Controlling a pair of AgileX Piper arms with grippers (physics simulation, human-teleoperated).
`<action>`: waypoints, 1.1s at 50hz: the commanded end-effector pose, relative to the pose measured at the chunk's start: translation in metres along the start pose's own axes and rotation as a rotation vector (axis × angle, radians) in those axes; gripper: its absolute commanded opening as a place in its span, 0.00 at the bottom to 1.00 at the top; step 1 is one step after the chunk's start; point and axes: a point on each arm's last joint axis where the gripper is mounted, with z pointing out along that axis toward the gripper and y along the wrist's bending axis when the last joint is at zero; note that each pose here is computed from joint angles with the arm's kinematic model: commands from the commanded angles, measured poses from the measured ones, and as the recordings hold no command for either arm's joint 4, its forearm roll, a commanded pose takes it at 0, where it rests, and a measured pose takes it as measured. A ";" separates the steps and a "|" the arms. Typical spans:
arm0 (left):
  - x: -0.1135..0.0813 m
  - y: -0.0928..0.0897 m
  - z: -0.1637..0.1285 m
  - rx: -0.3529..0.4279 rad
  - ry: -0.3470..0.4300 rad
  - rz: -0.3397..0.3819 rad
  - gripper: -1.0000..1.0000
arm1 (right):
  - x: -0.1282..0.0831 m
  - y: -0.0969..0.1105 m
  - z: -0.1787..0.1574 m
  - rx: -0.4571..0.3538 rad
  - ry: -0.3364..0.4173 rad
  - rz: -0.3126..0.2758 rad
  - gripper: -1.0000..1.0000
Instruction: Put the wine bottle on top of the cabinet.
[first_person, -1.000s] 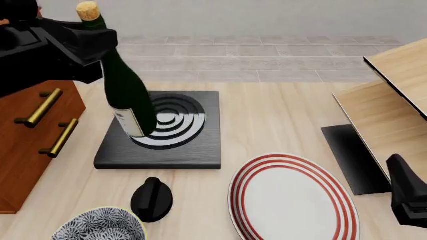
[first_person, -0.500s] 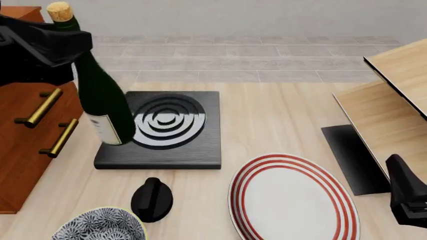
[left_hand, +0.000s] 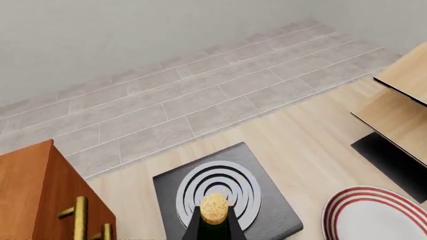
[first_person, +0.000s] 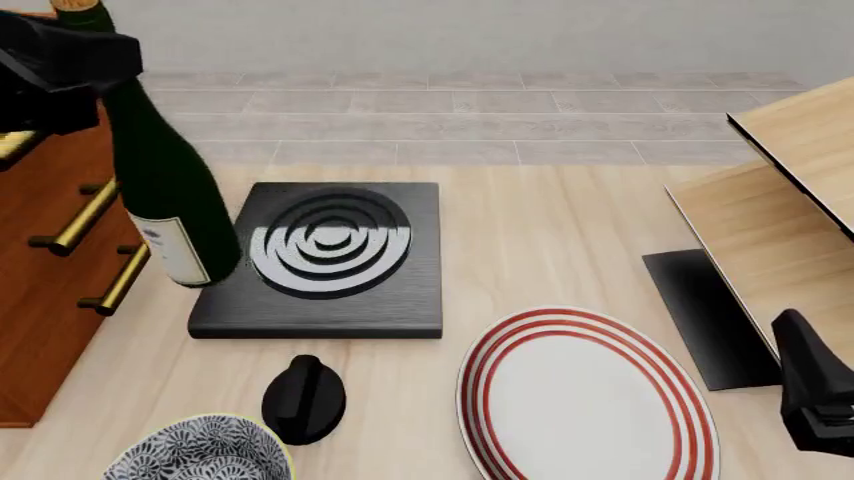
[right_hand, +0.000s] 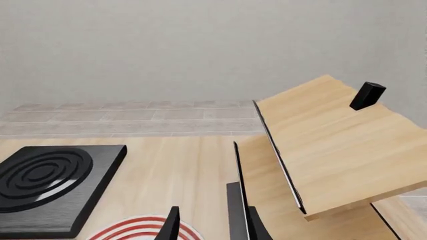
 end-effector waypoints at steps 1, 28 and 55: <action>-0.018 0.009 -0.006 -0.044 -0.010 0.018 0.00 | 0.000 0.000 0.000 0.000 -0.001 0.000 1.00; -0.049 0.030 0.006 -0.139 -0.019 0.024 0.00 | 0.000 0.000 0.000 0.001 -0.001 -0.001 1.00; -0.095 0.063 0.010 -0.265 -0.036 0.015 0.00 | 0.000 0.000 0.000 0.000 0.000 -0.001 1.00</action>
